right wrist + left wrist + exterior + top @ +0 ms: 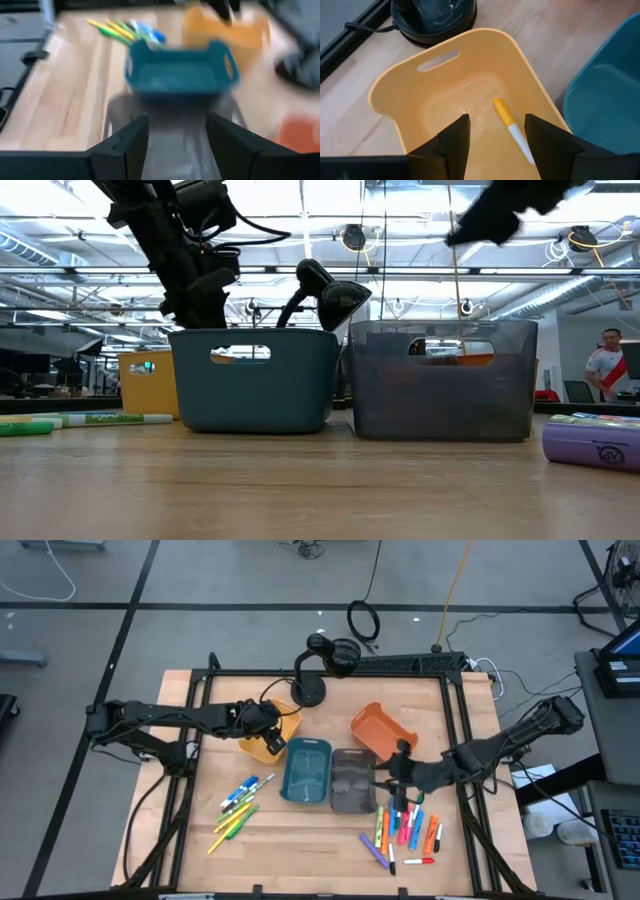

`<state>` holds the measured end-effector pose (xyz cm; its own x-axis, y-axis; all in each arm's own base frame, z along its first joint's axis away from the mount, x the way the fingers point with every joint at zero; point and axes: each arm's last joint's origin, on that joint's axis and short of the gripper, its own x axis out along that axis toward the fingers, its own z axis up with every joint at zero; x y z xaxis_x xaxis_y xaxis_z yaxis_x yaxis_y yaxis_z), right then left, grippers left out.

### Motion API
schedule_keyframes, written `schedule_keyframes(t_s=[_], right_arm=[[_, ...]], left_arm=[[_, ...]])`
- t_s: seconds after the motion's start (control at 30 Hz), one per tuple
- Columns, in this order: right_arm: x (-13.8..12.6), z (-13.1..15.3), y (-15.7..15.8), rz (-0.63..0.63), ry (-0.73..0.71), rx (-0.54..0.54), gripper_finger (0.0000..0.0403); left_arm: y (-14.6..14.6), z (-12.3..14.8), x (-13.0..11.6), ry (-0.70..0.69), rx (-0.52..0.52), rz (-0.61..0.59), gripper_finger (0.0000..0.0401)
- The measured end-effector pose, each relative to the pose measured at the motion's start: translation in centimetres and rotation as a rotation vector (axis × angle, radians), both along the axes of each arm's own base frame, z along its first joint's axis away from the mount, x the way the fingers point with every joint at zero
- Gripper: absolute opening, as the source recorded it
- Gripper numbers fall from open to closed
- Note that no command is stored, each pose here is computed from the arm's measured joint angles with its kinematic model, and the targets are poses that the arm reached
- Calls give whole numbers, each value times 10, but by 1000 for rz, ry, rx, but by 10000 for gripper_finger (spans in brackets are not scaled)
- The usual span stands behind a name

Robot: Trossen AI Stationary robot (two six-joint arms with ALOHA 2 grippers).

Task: Pick & Place Markers
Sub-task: Put the right white and green highlighter into the yellow bin

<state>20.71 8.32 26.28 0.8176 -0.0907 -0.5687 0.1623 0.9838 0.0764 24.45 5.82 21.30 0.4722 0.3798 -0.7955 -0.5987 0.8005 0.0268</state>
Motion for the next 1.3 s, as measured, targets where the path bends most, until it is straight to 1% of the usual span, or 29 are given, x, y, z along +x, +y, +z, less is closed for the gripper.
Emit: schedule_keyframes(t_s=[0.1,0.2,0.3,0.37,0.43,0.57,0.63,0.73,0.83,0.9,1.03,1.1,1.2,1.3], right_arm=[[-13,1,0,-142,148,177,182],[-28,-10,-5,-303,343,299,182],[-40,-22,-11,-479,485,414,182],[-47,-31,-13,-584,567,481,182],[-51,-38,-14,-664,622,550,182],[-53,-51,-13,-796,664,671,182],[-51,-56,-11,-853,680,705,182],[-46,-64,-5,-917,737,750,182],[-38,-74,2,-957,793,786,182],[-35,-80,6,-984,816,785,182],[-32,-92,9,-1060,846,738,182],[-31,-96,9,-1090,814,693,182],[-28,-101,8,-1104,761,632,182],[-28,-105,7,-1120,781,603,182]], left_arm=[[1,1,1,6,28,-22,198],[2,3,4,-12,71,-66,199],[3,8,10,-57,143,-136,200],[4,14,16,-99,217,-199,200],[5,21,22,-148,311,-269,200],[7,38,32,-258,494,-364,200],[7,46,35,-304,587,-394,200],[8,55,38,-338,684,-422,200],[8,55,38,-310,726,-454,200],[8,55,38,-295,747,-471,200],[8,55,38,-274,776,-494,200],[8,55,38,-275,778,-495,200],[8,55,38,-276,777,-496,200],[8,55,38,-277,777,-495,200]])
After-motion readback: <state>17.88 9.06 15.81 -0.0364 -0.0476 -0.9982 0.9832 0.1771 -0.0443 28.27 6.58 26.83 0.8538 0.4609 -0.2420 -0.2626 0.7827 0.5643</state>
